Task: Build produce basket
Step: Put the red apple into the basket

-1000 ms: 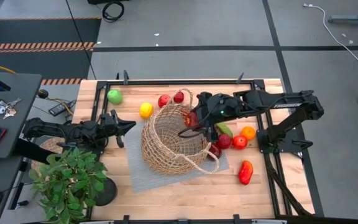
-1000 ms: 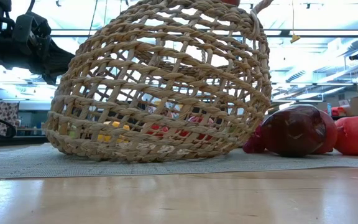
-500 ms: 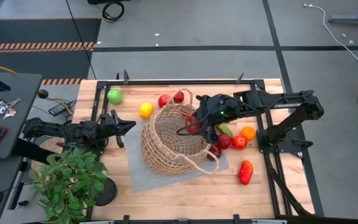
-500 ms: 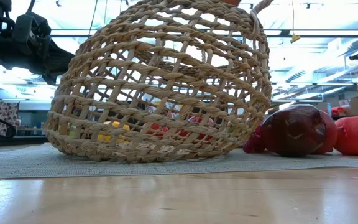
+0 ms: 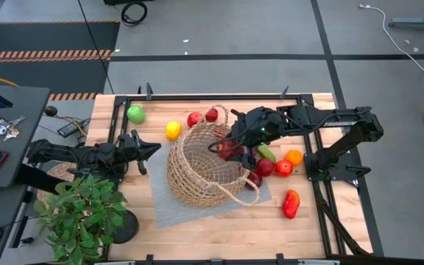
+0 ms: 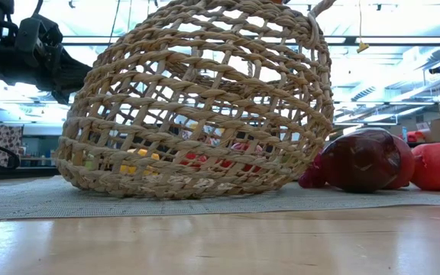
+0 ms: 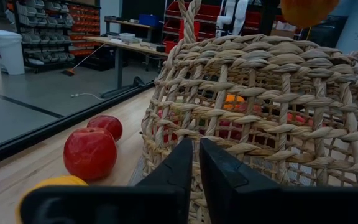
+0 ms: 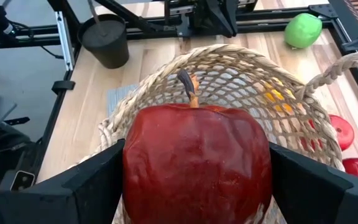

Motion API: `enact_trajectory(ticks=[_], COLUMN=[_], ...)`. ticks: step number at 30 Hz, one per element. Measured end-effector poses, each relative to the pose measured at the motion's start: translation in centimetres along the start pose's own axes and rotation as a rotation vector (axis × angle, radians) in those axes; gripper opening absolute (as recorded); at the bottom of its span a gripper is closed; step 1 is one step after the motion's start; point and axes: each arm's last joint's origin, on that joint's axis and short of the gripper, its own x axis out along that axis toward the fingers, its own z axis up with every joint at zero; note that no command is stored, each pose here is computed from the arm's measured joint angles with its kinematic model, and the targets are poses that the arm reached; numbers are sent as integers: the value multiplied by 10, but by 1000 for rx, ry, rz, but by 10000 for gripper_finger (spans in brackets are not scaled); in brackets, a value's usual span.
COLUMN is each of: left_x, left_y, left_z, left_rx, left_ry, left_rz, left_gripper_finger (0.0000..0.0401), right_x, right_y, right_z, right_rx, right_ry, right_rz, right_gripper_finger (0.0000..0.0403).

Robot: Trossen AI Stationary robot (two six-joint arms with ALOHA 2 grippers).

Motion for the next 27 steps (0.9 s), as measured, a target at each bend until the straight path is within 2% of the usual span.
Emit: enact_trajectory(ticks=[11,16,22,27], left_x=[0,0,0,0], left_y=[0,0,0,0], left_z=[0,0,0,0], left_rx=[0,0,0,0], left_ry=[0,1,0,0], left_rz=[0,0,0,0], left_gripper_finger=[32,37,39,33], right_x=[4,25,63,75], right_y=[-1,-6,-17,-25], right_z=[0,1,-5,-8], right_rx=[5,15,-3,18], right_ry=[3,20,104,128], right_rz=[-4,-15,-20,-15], right_gripper_finger=[355,355,355,355])
